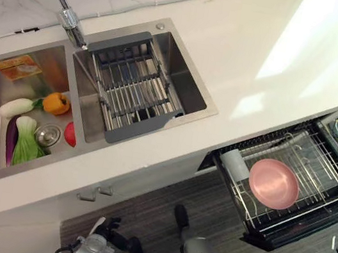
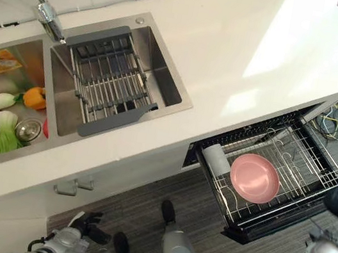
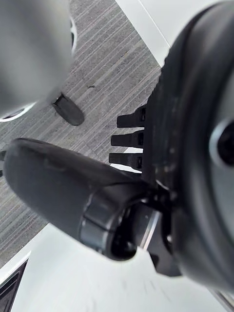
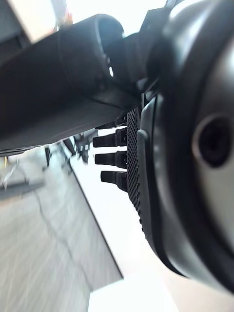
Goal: Place the dishes in the dishwasher.
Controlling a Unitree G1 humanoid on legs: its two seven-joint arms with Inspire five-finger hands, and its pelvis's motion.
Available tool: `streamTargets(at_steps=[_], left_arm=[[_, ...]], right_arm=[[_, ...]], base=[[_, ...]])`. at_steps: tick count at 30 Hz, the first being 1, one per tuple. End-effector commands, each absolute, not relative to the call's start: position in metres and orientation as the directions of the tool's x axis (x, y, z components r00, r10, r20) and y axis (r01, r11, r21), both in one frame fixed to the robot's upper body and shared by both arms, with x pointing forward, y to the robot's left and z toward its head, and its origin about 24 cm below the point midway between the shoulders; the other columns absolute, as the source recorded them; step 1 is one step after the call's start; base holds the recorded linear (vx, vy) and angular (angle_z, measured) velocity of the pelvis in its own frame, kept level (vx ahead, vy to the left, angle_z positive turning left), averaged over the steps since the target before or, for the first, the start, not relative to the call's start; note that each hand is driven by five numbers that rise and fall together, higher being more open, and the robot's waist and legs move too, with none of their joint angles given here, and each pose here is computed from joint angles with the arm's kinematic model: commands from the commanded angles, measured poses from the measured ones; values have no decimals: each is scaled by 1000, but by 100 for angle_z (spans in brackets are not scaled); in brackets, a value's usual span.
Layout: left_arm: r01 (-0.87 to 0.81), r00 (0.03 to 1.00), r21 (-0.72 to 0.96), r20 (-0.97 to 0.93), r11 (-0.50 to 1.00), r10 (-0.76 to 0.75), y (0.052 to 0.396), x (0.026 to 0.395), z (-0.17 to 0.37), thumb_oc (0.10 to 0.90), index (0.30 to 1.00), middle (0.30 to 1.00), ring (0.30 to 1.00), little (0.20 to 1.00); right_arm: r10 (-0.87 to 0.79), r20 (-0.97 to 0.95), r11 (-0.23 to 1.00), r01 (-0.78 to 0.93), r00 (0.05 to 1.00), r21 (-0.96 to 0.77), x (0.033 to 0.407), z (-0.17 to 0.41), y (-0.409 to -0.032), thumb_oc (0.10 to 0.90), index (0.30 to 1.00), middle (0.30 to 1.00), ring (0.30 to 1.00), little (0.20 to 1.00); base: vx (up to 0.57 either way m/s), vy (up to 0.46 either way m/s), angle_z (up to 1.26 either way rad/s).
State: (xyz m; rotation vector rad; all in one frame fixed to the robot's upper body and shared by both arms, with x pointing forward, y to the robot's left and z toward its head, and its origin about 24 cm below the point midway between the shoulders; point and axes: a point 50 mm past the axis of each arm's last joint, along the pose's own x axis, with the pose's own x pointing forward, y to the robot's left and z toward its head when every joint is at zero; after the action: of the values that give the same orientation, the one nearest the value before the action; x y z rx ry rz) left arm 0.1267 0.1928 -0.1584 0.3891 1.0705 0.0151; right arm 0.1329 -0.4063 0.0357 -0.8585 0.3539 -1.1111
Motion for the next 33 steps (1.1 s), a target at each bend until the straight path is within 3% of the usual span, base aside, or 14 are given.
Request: streamTargets(at_steps=[1,3,4,5,8,12,14,23,29,33], left_arm=[[186,489,383,-835,905,253,216,133,-153,800,900,900,900,900],[187,489,382,-835,905,252,216,133,-153,800,900,900,900,900],[202,494,379,-835,903,240,214,133,-153,800,900,900,900,900],[213,496,373,-837,903,229,212,134,-154,800,900,900,900,900],[208,495,368,-839,906,227,211,134,-154,800,900,900,900,900],[215,501,372,-836,903,225,209,136,-154,800,900,900,900,900],[212,502,372,-835,903,226,209,136,-154,800,900,900,900,900],[211,494,374,-838,903,232,207,129,-156,800,900,900,900,900],[150,471,315,-856,937,212,208,124,-158,800,900,900,900,900],[139,473,298,-858,944,201,207,122,-158,800,900,900,900,900]], right_arm=[[-889,350,16,782,297,-623,129,77,-416,800,900,900,900,900],[-889,350,15,782,295,-623,128,77,-417,800,900,900,900,900],[-910,310,15,768,276,-641,123,67,-418,544,516,516,516,516],[-914,280,36,746,294,-664,122,60,-416,400,300,300,300,300],[-914,243,83,738,324,-670,130,52,-411,400,300,300,300,300],[-864,215,205,707,456,-677,160,46,-391,400,300,300,300,300],[-862,216,207,708,458,-675,162,46,-391,400,300,300,300,300],[-659,232,406,598,715,-690,241,52,-338,400,300,300,300,300],[-580,113,533,480,807,-697,281,42,-316,400,300,300,300,300],[-581,57,557,447,812,-700,284,36,-317,400,300,300,300,300]], base=[[-18,34,-6],[-15,22,-6],[-45,59,-8],[-45,59,-8],[-28,41,-7],[-24,18,-2],[-1,-4,2],[0,-24,18],[12,-61,39],[31,-27,58]])
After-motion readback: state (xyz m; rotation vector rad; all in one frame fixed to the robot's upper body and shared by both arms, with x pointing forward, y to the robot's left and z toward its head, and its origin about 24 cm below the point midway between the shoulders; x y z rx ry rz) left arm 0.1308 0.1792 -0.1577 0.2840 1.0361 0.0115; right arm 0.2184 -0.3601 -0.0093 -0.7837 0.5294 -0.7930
